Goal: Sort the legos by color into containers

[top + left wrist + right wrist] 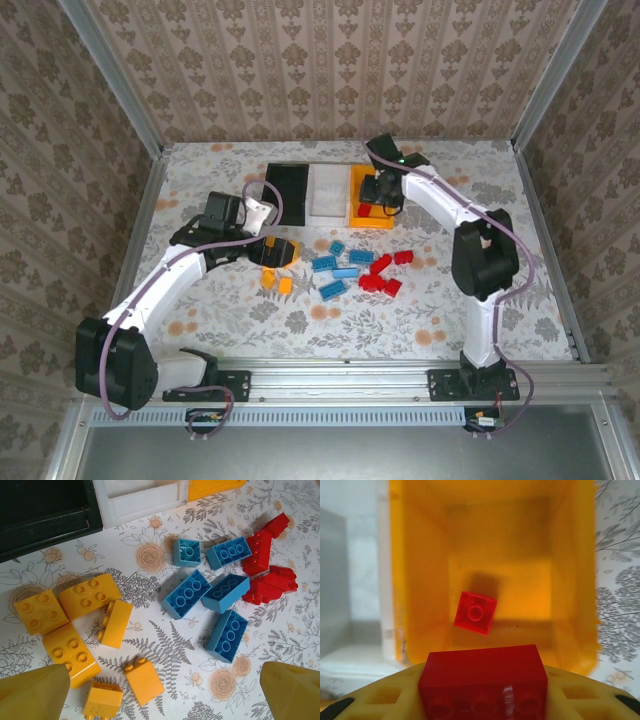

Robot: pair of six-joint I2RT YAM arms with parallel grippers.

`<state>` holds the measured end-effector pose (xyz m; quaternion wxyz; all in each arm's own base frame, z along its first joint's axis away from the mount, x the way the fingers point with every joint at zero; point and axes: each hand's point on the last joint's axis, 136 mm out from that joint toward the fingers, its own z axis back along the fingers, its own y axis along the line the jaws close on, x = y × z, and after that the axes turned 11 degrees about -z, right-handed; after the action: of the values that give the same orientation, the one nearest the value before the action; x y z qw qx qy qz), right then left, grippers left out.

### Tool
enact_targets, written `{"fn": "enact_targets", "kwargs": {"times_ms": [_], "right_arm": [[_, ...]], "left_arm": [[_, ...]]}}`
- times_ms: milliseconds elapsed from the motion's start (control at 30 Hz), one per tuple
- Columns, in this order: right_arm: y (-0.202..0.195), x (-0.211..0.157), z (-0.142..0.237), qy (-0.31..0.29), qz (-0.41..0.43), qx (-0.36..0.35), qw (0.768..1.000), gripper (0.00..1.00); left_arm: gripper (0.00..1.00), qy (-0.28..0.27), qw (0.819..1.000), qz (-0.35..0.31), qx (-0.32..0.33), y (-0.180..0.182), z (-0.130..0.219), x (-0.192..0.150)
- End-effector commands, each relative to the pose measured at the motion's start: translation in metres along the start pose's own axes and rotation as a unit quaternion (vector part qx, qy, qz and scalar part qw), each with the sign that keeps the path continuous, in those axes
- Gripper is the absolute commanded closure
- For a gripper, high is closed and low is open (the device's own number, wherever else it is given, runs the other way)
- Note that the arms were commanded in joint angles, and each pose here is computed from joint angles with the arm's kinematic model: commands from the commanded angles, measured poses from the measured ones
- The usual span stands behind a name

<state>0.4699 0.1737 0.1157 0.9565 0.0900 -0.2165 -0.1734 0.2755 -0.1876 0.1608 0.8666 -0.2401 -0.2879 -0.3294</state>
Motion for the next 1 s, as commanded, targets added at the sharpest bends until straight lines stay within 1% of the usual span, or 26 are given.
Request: {"fn": "enact_targets", "kwargs": {"times_ms": [0,167,433,567,667,767,833,933,967], "right_arm": [[0.012,0.014,-0.009,-0.036,0.0,-0.008,0.999,0.59],[0.008,0.009,-0.026,-0.024,0.004,-0.022,0.999,0.51],[0.011,0.012,-0.022,-0.026,0.01,-0.022,0.999,0.35],[0.015,0.02,-0.008,-0.038,0.012,-0.014,0.999,0.29],[0.017,0.026,0.01,-0.048,0.012,-0.006,0.999,0.28],[0.02,0.024,0.036,-0.049,0.014,0.015,0.999,0.28],[0.019,0.014,0.052,-0.038,0.021,0.034,0.998,0.28],[0.007,-0.011,0.072,-0.018,0.032,0.048,0.998,0.28],[0.002,-0.02,0.077,-0.011,0.034,0.05,0.998,0.28]], "left_arm": [[0.0,0.003,1.0,-0.014,0.003,-0.002,0.002,-0.002],[0.0,0.004,1.0,-0.014,0.002,-0.003,0.002,-0.002],[0.0,0.005,1.0,-0.014,0.0,-0.003,0.001,-0.001],[0.0,0.009,1.0,-0.012,0.0,-0.002,-0.001,-0.003],[0.0,0.012,1.0,-0.012,0.0,-0.003,-0.001,-0.004],[0.0,0.018,1.0,-0.019,-0.003,-0.006,-0.003,-0.007],[0.01,0.026,0.999,-0.027,-0.01,-0.011,-0.007,-0.008],[0.04,0.049,0.998,-0.041,-0.017,-0.019,-0.013,-0.015],[0.04,0.063,0.996,-0.06,-0.025,-0.032,-0.017,-0.018]]}}
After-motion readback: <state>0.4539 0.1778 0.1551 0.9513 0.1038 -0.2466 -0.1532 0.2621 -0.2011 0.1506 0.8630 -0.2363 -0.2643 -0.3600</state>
